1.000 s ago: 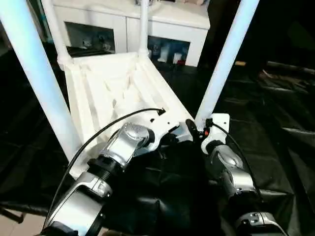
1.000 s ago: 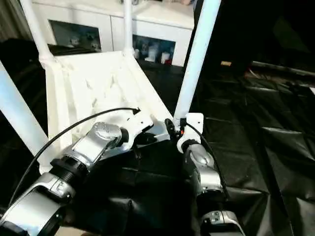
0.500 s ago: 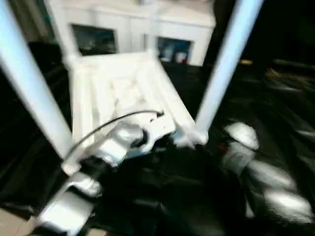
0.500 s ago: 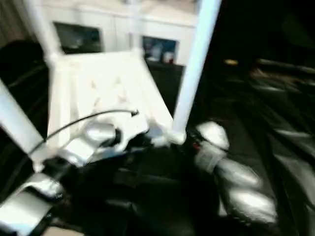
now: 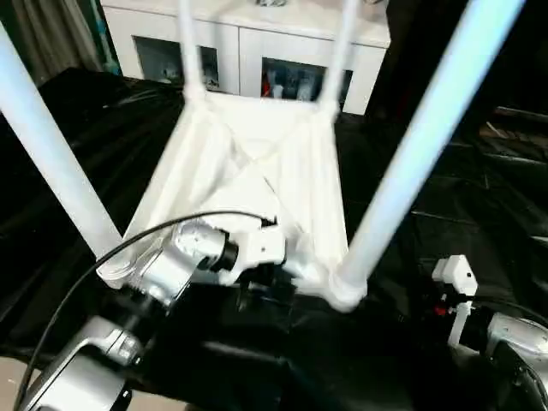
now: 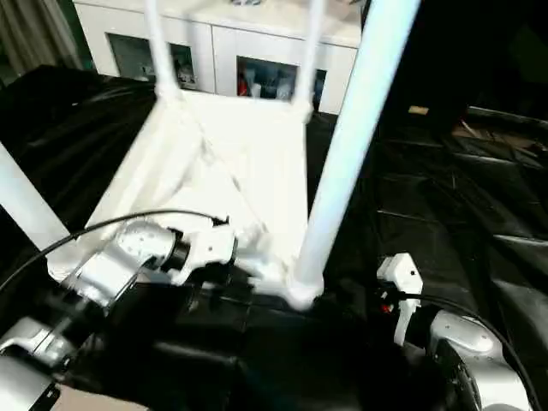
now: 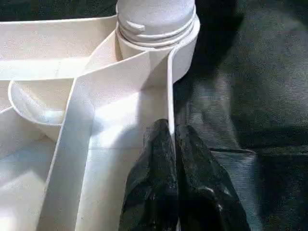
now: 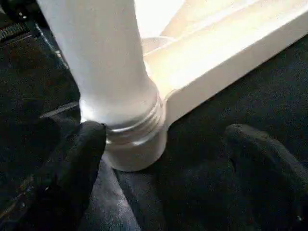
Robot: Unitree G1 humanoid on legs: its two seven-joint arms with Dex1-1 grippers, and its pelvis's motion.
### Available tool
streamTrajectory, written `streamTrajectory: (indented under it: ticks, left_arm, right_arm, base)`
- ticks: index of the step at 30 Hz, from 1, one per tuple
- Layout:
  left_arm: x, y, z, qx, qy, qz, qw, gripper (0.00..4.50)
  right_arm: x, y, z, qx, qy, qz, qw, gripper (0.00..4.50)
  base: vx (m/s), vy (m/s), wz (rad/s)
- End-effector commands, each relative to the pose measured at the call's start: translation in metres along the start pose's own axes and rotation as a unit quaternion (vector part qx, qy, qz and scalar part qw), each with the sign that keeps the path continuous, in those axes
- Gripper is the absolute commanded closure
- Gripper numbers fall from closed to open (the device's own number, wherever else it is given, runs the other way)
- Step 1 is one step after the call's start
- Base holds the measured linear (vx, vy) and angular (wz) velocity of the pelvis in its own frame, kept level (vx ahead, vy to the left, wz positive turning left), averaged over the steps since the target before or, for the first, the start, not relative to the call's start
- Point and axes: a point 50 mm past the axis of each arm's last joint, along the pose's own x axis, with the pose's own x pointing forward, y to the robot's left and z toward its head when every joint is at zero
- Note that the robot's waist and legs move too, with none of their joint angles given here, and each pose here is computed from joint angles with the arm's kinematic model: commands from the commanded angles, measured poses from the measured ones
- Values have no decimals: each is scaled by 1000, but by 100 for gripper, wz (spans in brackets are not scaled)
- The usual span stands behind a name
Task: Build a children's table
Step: Rotate leg to tighten
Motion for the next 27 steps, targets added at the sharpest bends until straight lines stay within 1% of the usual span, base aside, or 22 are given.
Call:
streamTrajectory:
  ticks: [1, 4, 8, 9, 10, 11, 12, 13, 15, 17, 19, 21, 22, 24, 25, 27]
  left_arm:
    - [4, -5, 11, 21, -25, -33, 999, 450]
    - [2, -8, 10, 20, -27, -45, 998, 450]
    - [-2, -8, 11, 28, -29, -36, 999, 450]
    - [-4, -8, 13, 18, -38, -34, 999, 450]
    - [-5, -8, 14, 10, -45, -34, 998, 422]
    - [-6, -7, 15, 7, -48, -33, 998, 422]
    - [-9, -8, 17, 5, -52, -34, 998, 395]
    - [-14, -9, 20, 8, -57, -34, 998, 393]
    - [-15, -10, 20, 9, -60, -34, 998, 389]
    - [-22, -9, 27, 20, -87, -10, 996, 367]
    - [-33, -6, 35, 14, -130, 36, 991, 367]
    - [-41, -3, 39, -2, -166, 75, 983, 367]
    - [-50, -1, 38, -28, -189, 130, 973, 367]
    - [-58, 3, 33, -56, -198, 200, 958, 367]
    - [-64, 6, 23, -88, -205, 289, 931, 367]
    - [-64, 3, 13, -123, -207, 343, 908, 367]
  right_arm:
    - [-2, -3, 2, -4, 9, -13, 1000, 30]
    - [-2, -2, 3, -7, 10, -11, 1000, 30]
    - [-2, -4, 2, -12, 12, -17, 1000, 30]
    - [-3, -3, 3, -13, 11, -17, 1000, 30]
    - [-3, -3, 4, -13, 10, -18, 1000, 22]
    - [-4, -3, 4, -13, 10, -18, 1000, 22]
    - [-5, -2, 4, -14, 9, -20, 1000, 20]
    - [-7, -2, 5, -15, 6, -24, 1000, 20]
    - [-8, -1, 6, -16, 5, -26, 1000, 20]
    - [-12, 0, 8, -18, 0, -33, 999, 20]
    - [-18, 1, 12, -17, -10, -49, 999, 20]
    - [-24, 2, 15, -19, -17, -62, 998, 20]
    - [-30, 3, 18, -24, -23, -85, 996, 20]
    - [-36, 4, 21, -30, -29, -115, 993, 20]
    - [-41, -1, 22, -27, -31, -183, 982, 20]
    - [-44, -9, 20, -16, -28, -262, 965, 20]
  base:
    - [0, 0, 0]
    - [0, 0, 0]
    - [0, 0, 0]
    - [0, 0, 0]
    - [0, 0, 0]
    - [0, 0, 0]
    - [0, 0, 0]
    - [0, 0, 0]
    - [0, 0, 0]
    - [0, 0, 0]
    - [0, 0, 0]
    - [0, 0, 0]
    - [0, 0, 0]
    - [0, 0, 0]
    - [0, 0, 0]
    - [0, 0, 0]
